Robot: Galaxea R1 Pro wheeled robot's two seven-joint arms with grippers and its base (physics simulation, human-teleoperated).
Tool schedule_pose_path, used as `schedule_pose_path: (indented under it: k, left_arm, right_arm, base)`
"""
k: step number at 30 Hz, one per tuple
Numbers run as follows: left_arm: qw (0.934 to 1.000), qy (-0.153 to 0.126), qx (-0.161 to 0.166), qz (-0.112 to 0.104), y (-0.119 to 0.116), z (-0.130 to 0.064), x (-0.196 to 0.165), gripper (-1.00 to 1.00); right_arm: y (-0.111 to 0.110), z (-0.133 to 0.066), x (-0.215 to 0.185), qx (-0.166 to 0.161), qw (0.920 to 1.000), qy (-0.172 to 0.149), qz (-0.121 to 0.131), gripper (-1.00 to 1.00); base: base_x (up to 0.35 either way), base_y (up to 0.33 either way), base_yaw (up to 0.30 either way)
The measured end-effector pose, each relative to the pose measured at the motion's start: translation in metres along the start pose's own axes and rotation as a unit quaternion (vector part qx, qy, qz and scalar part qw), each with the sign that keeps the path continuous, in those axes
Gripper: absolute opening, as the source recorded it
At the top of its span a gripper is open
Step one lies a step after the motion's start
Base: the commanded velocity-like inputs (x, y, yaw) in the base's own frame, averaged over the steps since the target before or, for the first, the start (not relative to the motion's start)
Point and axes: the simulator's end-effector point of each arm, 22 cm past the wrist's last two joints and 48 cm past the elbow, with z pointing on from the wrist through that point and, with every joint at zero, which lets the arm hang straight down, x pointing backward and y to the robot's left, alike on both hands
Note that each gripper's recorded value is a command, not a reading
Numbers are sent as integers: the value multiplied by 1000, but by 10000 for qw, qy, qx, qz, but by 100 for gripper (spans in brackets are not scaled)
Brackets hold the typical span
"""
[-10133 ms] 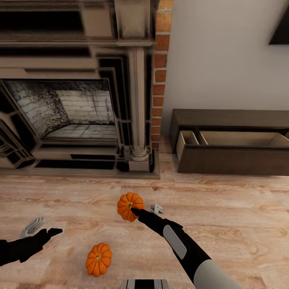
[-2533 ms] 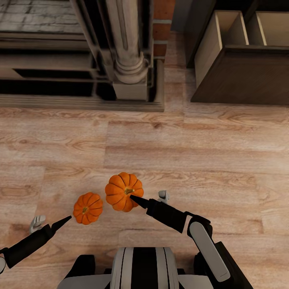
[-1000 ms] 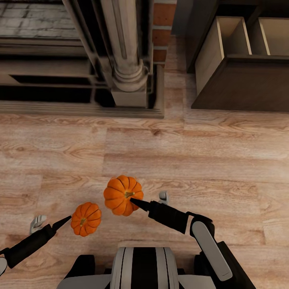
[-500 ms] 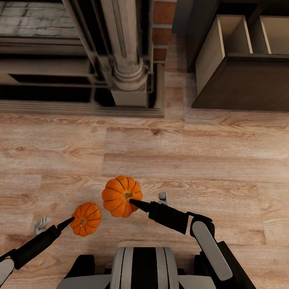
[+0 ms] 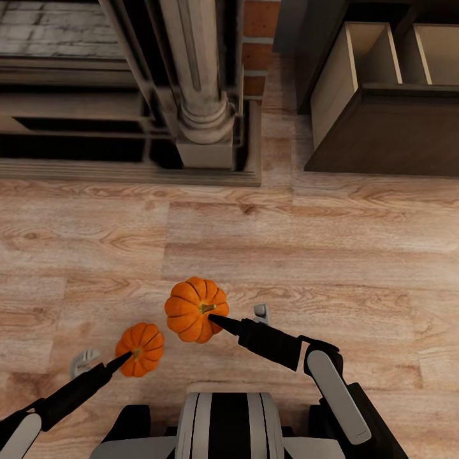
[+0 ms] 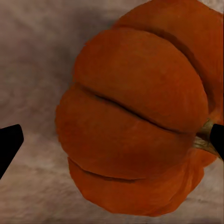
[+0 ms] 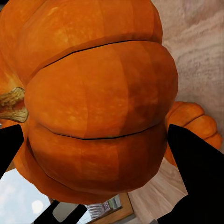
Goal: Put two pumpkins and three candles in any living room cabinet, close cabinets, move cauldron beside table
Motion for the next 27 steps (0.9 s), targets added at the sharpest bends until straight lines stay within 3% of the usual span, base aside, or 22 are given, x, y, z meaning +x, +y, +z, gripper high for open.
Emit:
schedule_pose_path:
  k: [27]
  left_arm:
    - [10000, 54, 6, 2, -2, 1, 3, 100]
  right_arm:
    - [3, 3, 1, -39, 10000, -8, 19, -100]
  base:
    - [0, 0, 0]
